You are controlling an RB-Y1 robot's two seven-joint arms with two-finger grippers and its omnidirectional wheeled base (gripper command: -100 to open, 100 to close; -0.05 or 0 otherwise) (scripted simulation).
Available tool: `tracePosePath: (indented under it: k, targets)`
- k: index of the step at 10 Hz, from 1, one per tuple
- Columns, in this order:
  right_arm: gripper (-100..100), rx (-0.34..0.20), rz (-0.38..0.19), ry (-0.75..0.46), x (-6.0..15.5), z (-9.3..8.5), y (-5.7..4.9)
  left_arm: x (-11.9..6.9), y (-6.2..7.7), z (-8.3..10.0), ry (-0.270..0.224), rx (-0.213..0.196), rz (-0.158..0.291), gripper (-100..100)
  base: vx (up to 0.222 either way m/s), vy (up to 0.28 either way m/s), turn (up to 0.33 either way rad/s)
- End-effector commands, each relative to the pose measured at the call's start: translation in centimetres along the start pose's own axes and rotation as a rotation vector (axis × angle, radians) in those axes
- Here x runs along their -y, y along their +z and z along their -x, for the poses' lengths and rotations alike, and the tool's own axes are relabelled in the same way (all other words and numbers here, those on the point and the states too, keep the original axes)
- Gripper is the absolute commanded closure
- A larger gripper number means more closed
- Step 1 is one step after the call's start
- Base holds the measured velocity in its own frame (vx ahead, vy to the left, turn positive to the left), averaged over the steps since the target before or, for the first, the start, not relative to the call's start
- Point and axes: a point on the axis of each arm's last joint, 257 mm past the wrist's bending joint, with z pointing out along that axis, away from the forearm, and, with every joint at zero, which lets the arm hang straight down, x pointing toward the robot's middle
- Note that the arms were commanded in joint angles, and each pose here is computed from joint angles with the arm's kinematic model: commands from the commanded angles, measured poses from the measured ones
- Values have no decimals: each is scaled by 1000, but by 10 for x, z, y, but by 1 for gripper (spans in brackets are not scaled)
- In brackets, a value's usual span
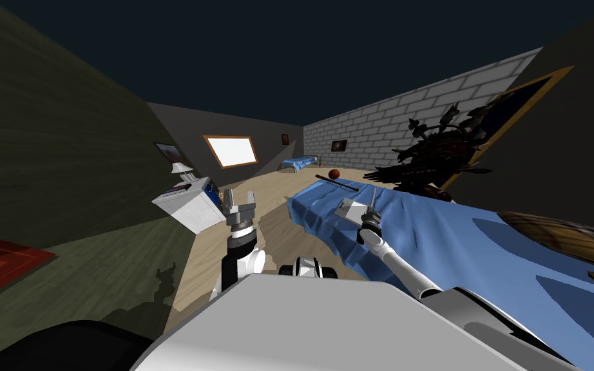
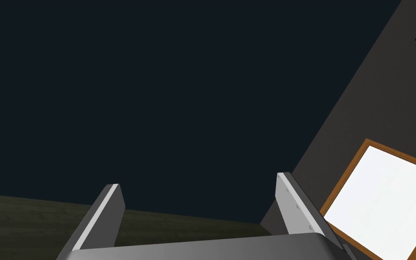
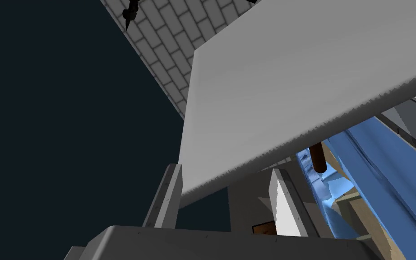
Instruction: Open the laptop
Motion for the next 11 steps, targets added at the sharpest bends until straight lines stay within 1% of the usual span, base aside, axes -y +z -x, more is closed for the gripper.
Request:
tracePosePath:
  k: [1, 4, 5, 6, 7, 8, 9, 10, 11]
  targets:
    - [100, -12, 24, -138, 2, -27, 6, 0, 0, 0, 0, 0, 0, 0, 113, 194, -13]
    - [100, -21, 38, -255, 9, -49, 12, 0, 0, 0, 0, 0, 0, 0, 102, 138, 7]
    - [100, -21, 38, -255, 9, -49, 12, 0, 0, 0, 0, 0, 0, 0, 60, 87, -6]
    - [100, -24, 43, -294, 12, -56, 14, 0, 0, 0, 0, 0, 0, 0, 34, 65, 3]
    - [100, -22, 44, -273, 10, -51, 13, 0, 0, 0, 0, 0, 0, 0, 21, 30, 4]
    - [100, -30, 49, -356, 7, -69, 7, 0, 0, 0, 0, 0, 0, 0, 88, 57, 14]
    - [100, -34, 51, -396, 6, -77, 4, 0, 0, 0, 0, 0, 0, 0, 132, 92, -10]
    - [100, -34, 51, -396, 6, -77, 4, 0, 0, 0, 0, 0, 0, 0, 96, 82, -21]
    - [100, -37, 53, -436, 6, -85, 1, 0, 0, 0, 0, 0, 0, 0, 84, 64, 2]
